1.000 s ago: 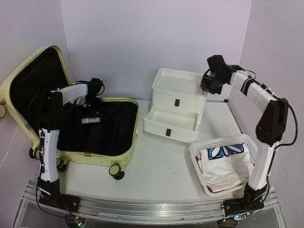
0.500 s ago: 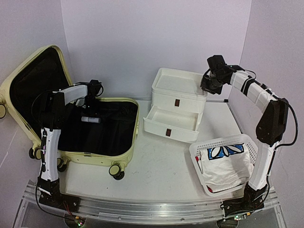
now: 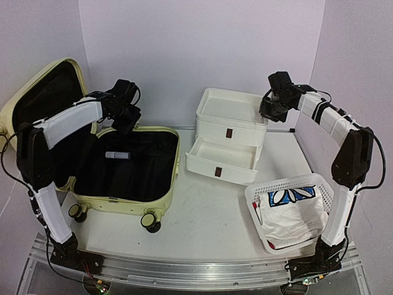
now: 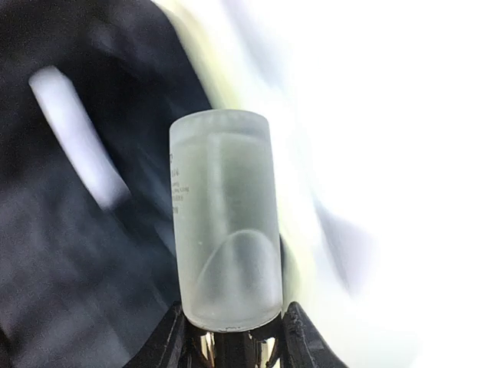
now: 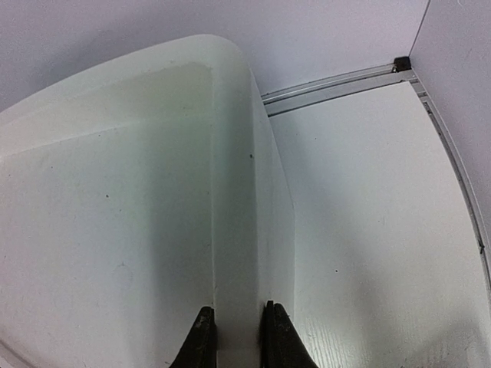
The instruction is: Open, take out, and arrange the luggage
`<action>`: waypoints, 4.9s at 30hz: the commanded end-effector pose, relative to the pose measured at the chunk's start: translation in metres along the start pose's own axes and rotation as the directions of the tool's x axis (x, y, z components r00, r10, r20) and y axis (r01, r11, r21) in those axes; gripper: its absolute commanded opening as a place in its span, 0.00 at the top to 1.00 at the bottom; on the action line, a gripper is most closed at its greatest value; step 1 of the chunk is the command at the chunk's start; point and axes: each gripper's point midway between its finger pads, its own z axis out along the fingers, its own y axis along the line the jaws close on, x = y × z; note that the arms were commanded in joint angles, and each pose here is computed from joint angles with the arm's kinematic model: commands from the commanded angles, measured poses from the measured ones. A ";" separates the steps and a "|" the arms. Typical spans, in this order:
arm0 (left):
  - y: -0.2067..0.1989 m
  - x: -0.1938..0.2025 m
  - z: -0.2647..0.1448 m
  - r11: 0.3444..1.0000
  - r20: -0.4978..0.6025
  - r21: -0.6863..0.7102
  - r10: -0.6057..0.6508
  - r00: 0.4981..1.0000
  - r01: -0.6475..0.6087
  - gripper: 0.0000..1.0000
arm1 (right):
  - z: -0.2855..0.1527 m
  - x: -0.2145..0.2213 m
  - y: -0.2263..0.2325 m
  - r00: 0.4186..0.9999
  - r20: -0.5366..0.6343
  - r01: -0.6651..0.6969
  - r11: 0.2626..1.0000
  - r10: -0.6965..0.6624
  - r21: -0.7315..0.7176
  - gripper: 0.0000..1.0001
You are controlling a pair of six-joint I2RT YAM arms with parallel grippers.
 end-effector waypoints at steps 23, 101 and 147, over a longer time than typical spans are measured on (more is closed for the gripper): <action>-0.018 0.349 -0.177 -0.619 0.645 0.480 0.729 -0.228 -0.621 0.83 | -0.017 0.005 0.032 0.994 -0.065 -0.104 0.974 0.093 -0.202 1.00; -0.014 0.327 -0.118 0.563 -0.150 0.748 0.660 0.736 -0.353 0.71 | 0.000 0.019 0.028 0.991 -0.108 -0.102 0.980 0.084 -0.170 1.00; -0.133 0.366 -0.152 0.115 0.153 0.942 0.689 0.709 -0.314 0.37 | -0.050 0.034 0.060 0.907 -0.294 -0.380 0.890 0.303 -0.254 1.00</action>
